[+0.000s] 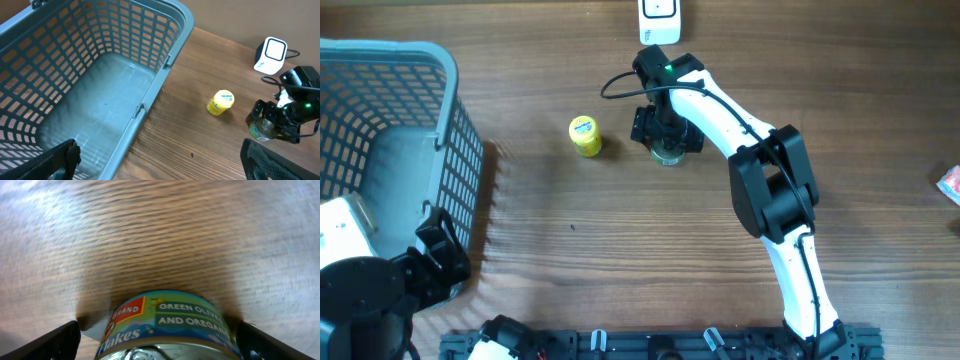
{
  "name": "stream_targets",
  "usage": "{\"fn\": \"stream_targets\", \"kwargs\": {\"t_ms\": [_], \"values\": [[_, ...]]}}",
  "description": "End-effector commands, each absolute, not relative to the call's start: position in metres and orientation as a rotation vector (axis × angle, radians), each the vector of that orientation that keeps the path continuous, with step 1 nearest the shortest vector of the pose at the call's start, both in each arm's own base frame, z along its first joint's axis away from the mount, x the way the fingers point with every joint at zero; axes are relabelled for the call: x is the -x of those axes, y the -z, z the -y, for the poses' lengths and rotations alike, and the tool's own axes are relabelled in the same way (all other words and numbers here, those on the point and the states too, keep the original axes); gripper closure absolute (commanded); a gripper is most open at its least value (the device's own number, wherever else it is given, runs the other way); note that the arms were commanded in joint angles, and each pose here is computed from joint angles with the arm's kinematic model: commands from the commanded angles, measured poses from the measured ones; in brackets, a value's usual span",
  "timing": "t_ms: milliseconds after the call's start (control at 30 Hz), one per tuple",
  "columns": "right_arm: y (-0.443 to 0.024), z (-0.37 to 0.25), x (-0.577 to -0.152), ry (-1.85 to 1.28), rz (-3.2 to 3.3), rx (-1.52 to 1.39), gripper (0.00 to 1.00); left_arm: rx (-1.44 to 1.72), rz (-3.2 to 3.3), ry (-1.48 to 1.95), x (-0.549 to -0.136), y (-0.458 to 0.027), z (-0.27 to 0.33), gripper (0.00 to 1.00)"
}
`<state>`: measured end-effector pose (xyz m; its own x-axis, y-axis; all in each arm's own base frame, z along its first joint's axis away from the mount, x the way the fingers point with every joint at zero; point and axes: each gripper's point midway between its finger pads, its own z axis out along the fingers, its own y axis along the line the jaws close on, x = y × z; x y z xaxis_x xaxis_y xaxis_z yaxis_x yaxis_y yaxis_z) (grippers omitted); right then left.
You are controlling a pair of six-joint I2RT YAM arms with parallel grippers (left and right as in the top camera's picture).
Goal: Scan the item barcode
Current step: 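Lower the right gripper and close it on the tin can, then lift the tin can with the right gripper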
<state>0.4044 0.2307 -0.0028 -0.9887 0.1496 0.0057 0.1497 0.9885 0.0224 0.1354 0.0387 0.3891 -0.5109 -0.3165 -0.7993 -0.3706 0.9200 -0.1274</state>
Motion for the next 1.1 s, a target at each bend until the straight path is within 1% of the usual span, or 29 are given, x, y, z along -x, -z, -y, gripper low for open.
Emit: {"fn": "stream_targets", "kwargs": {"t_ms": [0,200,300,367,400,467,500,800,1067], "values": [[0.028,-0.223,-0.396,-0.015,3.081,-0.156,0.0,0.484,-2.147,-0.055,-0.134,-0.389,-0.037,0.0],[0.027,-0.221,-0.392,-0.019,3.054,-0.324,0.0,0.48,-2.154,-0.043,-0.134,-0.388,-0.035,0.0],[0.027,-0.219,-0.387,-0.031,3.031,-0.335,0.04,0.478,-2.155,-0.041,-0.134,-0.388,-0.035,0.0],[0.026,-0.216,-0.382,-0.045,3.009,-0.33,0.1,0.478,-2.155,-0.041,-0.134,-0.388,-0.035,0.0],[0.026,-0.214,-0.38,-0.052,2.998,-0.329,0.2,0.478,-2.155,-0.041,-0.134,-0.388,-0.035,0.0],[0.025,-0.212,-0.375,-0.064,2.979,-0.326,0.26,0.478,-2.155,-0.041,-0.134,-0.388,-0.035,0.0],[0.025,-0.211,-0.374,-0.068,2.973,-0.326,0.27,0.479,-2.155,-0.04,-0.134,-0.388,-0.035,0.0],[0.025,-0.211,-0.373,-0.07,2.969,-0.323,0.28,0.476,-2.159,-0.033,-0.134,-0.387,-0.034,0.0],[0.023,-0.218,-0.361,0.016,2.915,-0.301,0.27,0.474,-2.161,-0.029,-0.134,-0.387,-0.033,0.0]]}}
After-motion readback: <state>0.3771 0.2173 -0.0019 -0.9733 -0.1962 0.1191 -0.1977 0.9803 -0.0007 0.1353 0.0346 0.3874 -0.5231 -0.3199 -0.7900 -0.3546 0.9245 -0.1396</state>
